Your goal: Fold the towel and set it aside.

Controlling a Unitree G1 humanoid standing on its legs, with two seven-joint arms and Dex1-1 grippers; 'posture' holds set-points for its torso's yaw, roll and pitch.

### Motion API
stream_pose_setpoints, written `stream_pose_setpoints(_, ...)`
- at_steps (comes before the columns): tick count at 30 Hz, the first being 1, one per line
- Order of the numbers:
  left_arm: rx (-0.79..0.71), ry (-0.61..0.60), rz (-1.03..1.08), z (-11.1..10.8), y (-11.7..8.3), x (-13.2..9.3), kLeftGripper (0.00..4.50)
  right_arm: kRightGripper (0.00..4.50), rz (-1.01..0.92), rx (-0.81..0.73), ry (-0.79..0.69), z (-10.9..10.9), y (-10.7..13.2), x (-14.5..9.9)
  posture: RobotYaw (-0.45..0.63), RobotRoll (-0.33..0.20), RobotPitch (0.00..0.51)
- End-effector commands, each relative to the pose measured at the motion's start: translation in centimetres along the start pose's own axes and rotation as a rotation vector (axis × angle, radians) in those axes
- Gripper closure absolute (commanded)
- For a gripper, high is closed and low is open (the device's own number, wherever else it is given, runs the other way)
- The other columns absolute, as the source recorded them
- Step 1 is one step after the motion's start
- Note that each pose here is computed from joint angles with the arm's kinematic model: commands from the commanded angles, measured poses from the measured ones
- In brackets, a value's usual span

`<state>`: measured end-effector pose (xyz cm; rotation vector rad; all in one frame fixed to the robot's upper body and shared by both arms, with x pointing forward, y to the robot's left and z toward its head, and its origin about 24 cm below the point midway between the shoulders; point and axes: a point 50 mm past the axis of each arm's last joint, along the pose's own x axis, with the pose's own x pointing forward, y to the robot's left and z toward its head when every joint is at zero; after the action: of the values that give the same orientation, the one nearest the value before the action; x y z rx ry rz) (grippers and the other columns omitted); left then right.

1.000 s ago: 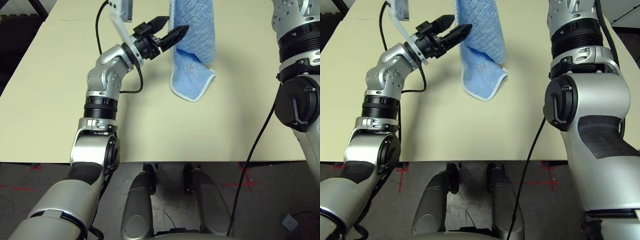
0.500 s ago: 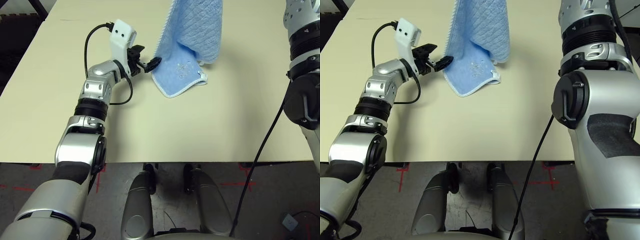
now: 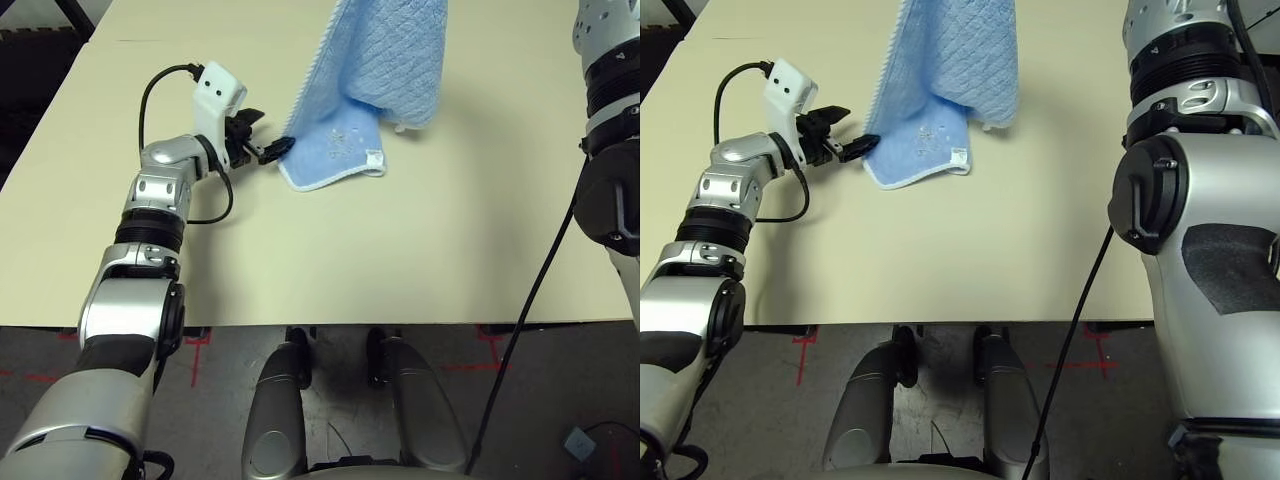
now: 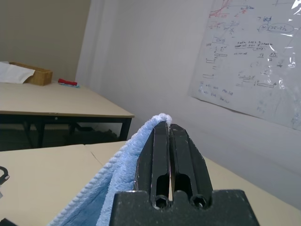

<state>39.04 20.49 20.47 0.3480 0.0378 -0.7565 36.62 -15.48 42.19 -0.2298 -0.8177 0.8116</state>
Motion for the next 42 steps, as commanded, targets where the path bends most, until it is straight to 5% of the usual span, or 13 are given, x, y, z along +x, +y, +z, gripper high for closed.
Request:
stream_pose_setpoints(1,-0.022,0.028,-0.028,-0.5,0.1,-0.7,0.00,4.48,-0.015,-0.043,-0.028,1.2,-0.4,0.2,-0.02,0.000,0.301)
stream_pose_setpoints(15,-0.044,0.013,-0.082,0.1,0.1,-1.2,0.00,4.48,-0.183,-0.134,-0.096,3.3,-1.7,0.3,-0.02,0.000,0.297)
stream_pose_setpoints(31,-0.185,-0.003,-0.300,0.6,-3.0,-0.8,0.00,4.48,-0.185,-0.132,-0.099,3.2,-1.6,0.4,-0.02,0.000,0.291)
stream_pose_setpoints(42,-0.117,-0.001,0.008,0.1,0.1,0.6,0.00,4.48,-0.162,-0.125,-0.103,3.3,-1.5,0.5,-0.04,0.000,0.293)
